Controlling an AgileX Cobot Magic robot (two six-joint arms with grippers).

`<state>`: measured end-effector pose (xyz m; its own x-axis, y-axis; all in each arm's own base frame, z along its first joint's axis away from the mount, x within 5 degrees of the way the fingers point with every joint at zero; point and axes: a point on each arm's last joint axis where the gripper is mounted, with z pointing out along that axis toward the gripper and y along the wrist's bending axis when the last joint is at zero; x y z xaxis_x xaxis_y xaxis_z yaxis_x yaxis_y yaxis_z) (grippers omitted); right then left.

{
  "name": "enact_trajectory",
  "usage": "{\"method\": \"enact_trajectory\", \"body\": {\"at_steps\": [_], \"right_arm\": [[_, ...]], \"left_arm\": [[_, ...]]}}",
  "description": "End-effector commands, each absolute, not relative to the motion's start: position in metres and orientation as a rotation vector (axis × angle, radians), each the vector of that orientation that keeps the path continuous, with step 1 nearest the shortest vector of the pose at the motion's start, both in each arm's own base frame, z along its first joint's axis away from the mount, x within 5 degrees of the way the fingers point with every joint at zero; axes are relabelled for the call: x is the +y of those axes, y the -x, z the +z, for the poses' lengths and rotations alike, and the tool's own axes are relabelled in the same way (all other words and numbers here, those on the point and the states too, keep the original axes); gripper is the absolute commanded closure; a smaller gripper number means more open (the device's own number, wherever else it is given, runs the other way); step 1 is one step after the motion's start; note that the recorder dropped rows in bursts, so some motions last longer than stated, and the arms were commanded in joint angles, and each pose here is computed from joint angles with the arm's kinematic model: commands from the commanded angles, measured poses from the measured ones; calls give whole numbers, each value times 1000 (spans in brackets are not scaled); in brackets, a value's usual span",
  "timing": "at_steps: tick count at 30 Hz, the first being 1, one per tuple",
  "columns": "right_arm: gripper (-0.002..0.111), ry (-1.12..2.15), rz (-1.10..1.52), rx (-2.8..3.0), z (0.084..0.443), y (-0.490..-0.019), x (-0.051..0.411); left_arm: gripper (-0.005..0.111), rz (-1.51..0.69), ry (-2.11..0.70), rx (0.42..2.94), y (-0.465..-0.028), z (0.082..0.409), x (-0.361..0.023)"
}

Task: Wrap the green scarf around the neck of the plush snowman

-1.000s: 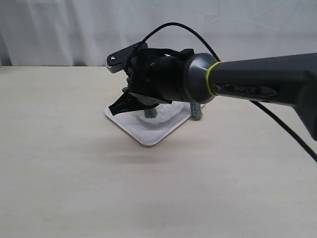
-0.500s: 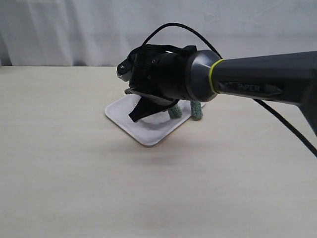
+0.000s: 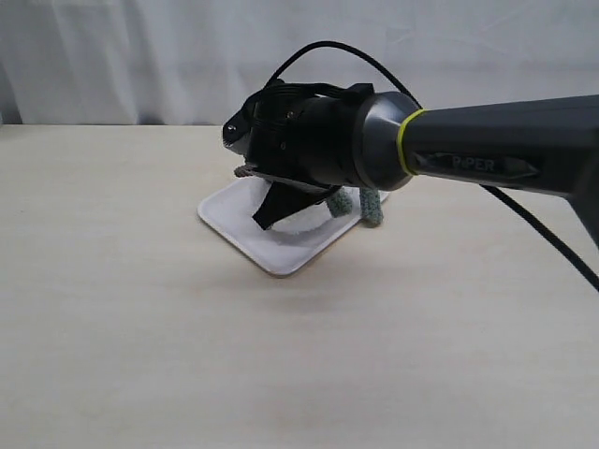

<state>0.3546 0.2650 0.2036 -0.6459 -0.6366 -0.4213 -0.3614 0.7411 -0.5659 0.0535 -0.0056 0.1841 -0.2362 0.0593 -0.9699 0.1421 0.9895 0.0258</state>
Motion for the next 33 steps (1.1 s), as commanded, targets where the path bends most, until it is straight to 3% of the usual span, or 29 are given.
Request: {"method": "enact_trajectory", "body": {"at_steps": [1,15,27,33], "right_arm": [[104,839,-554,2372,198,-352,266],[104,943,-699,2416,172,-353,263],[104,1239,-771,2364,167,-351,263],[104,1374,-836,2327,148,-354,263]], "left_arm": [[107,-83,-145,1800,-54,184,-6],[107,-83,-145,1800,-54,184,-6],[107,-83,-145,1800,-54,184,-6],[107,-83,-145,1796,-54,184,-6]]}}
